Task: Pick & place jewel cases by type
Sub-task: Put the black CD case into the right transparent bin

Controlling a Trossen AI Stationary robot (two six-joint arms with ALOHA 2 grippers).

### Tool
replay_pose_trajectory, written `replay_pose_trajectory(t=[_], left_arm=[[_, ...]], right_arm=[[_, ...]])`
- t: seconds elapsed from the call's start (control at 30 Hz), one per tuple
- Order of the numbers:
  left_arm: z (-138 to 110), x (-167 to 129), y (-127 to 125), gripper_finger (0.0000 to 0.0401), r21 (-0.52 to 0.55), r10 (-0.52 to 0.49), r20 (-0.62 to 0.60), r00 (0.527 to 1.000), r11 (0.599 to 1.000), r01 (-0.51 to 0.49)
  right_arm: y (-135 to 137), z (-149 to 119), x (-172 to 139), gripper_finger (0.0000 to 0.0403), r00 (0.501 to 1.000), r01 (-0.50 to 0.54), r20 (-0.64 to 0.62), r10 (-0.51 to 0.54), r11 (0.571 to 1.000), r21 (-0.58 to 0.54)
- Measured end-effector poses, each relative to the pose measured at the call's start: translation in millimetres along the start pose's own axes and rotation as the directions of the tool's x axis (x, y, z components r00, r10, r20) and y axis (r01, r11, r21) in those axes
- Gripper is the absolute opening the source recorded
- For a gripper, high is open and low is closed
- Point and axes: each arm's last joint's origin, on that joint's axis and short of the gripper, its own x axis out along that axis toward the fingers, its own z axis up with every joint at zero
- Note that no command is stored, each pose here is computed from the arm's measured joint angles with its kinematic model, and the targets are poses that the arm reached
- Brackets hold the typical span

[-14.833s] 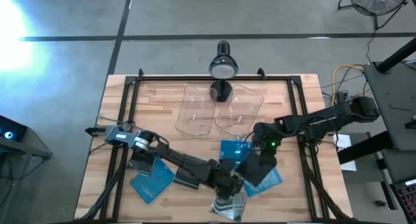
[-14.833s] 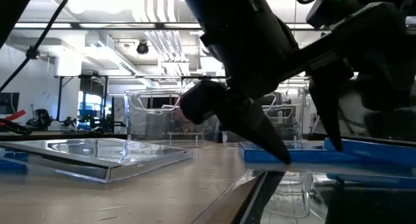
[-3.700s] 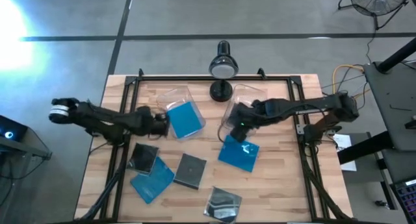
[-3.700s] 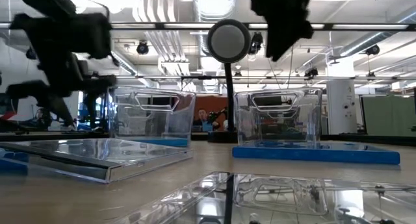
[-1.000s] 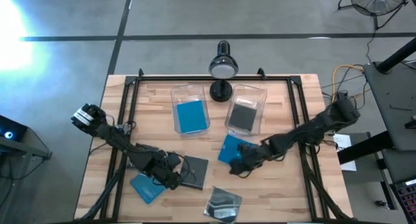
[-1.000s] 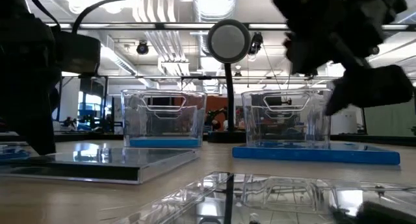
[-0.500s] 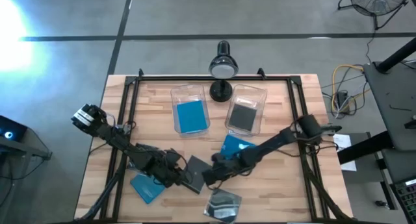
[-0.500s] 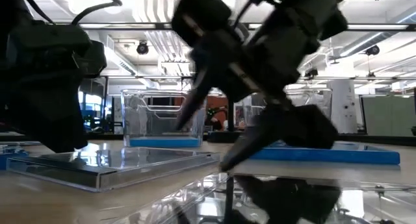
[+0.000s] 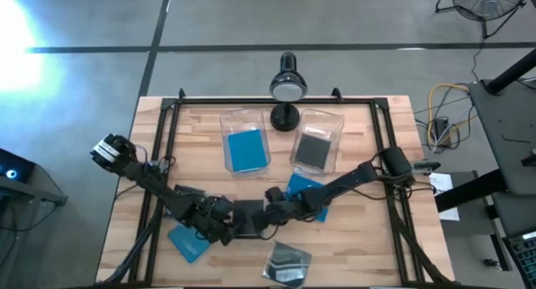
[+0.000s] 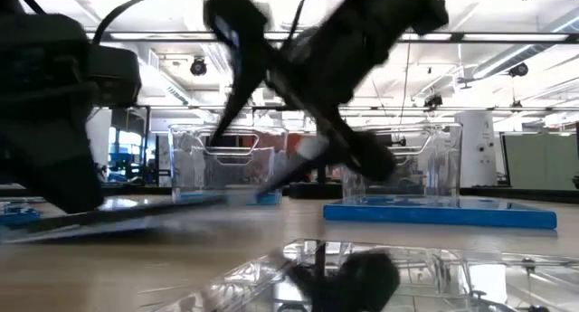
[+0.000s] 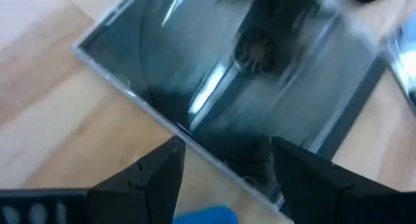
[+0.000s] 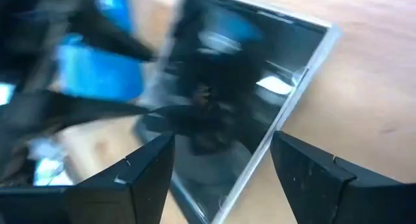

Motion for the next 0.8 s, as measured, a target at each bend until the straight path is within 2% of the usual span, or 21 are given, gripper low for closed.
replay_pose_trajectory(t=[0.1, 0.3, 0.4, 0.47, 0.6, 0.7, 0.73, 0.8], left_arm=[[-1.4, -0.3, -0.1, 0.0213, 0.02, -0.009, -0.021, 1.0, 1.0, 0.009], [-2.9, -0.6, -0.8, 0.0213, 0.022, -0.015, -0.026, 1.0, 1.0, 0.015], [-4.4, -1.0, -1.9, 0.0213, 0.025, -0.025, -0.03, 0.999, 0.999, 0.026], [-4.6, -1.0, -4.6, 0.0213, 0.02, -0.052, -0.031, 0.998, 0.998, 0.052], [-6.4, -1.3, -5.4, 0.0213, 0.031, -0.055, -0.034, 0.998, 0.998, 0.056], [-6.4, -1.2, -5.3, 0.0213, 0.022, -0.054, -0.033, 0.998, 0.998, 0.055], [-6.4, -1.2, -5.4, 0.0213, 0.017, -0.054, -0.033, 0.998, 0.998, 0.055], [-6.5, -1.2, -5.6, 0.0213, 0.01, -0.057, -0.032, 0.998, 0.998, 0.057]], right_arm=[[10.1, 5.6, -5.1, 0.0245, 0.999, -0.037, 0.002, 0.037, 0.999, -0.023], [10.4, 11.7, -6.6, 0.0245, 0.999, -0.031, -0.041, 0.03, 0.999, -0.021], [25.4, 18.4, -19.8, 0.0248, 0.995, -0.097, -0.03, 0.094, 0.987, -0.125], [44.3, 30.0, -34.0, 0.0249, 0.985, -0.174, -0.015, 0.175, 0.96, -0.22], [59.2, 47.5, -51.4, 0.0247, 0.981, -0.19, -0.026, 0.192, 0.927, -0.323], [57.5, 46.6, -50.6, 0.0247, 0.987, -0.159, -0.038, 0.155, 0.927, -0.341], [54.0, 44.8, -48.3, 0.0247, 0.993, -0.122, -0.046, 0.113, 0.941, -0.315], [33.8, 39.8, -47.7, 0.0246, 0.992, 0.06, -0.093, -0.086, 0.967, -0.249]])
